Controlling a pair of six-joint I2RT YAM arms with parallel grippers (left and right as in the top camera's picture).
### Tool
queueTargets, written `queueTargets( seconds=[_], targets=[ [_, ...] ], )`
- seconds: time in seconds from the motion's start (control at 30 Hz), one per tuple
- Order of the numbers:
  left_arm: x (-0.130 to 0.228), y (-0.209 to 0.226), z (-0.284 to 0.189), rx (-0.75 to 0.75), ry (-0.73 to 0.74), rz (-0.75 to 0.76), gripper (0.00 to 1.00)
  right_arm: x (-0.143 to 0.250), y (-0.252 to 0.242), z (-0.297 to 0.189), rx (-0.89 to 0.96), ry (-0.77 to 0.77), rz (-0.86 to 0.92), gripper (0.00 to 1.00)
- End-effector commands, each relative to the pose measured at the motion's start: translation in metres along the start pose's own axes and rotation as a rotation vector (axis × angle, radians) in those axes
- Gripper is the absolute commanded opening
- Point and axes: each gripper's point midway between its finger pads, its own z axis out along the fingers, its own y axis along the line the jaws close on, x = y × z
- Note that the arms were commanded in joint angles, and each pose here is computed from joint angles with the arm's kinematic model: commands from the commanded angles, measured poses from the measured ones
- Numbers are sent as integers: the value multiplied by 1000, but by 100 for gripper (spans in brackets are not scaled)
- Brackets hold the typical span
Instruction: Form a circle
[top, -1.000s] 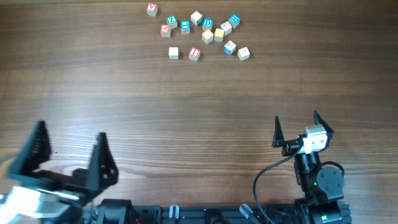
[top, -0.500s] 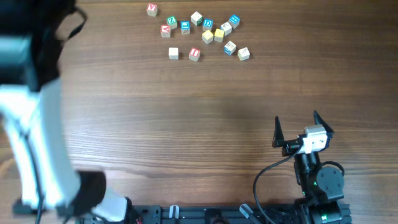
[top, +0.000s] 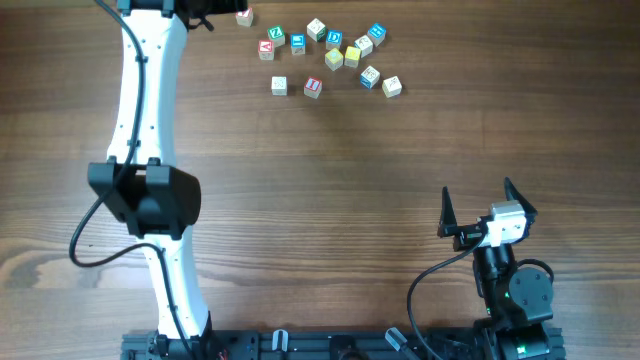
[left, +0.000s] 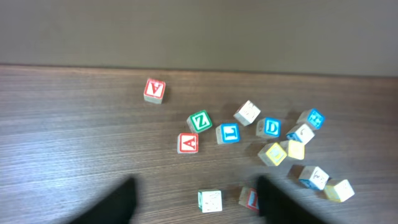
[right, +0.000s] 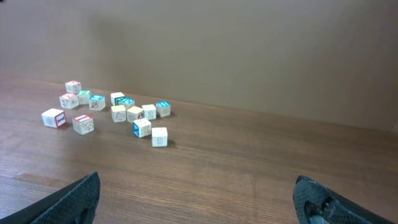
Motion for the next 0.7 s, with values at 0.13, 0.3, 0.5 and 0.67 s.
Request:
queueTargets(
  seconds=[0.13,0.3,0.5,0.67],
  targets=[
    [61,-7,89,12,181,14,26,-2,0,0,-2,-10,5,100],
    [91,6,128,-47,247,19,41,-2,0,0,-2,-10,5,100],
    [117,9,167,-47,284,23,70,-2,0,0,-2,-10,5,100],
    [122,13,193,-43,256,27,77,-2,0,0,-2,-10,5,100]
  ],
)
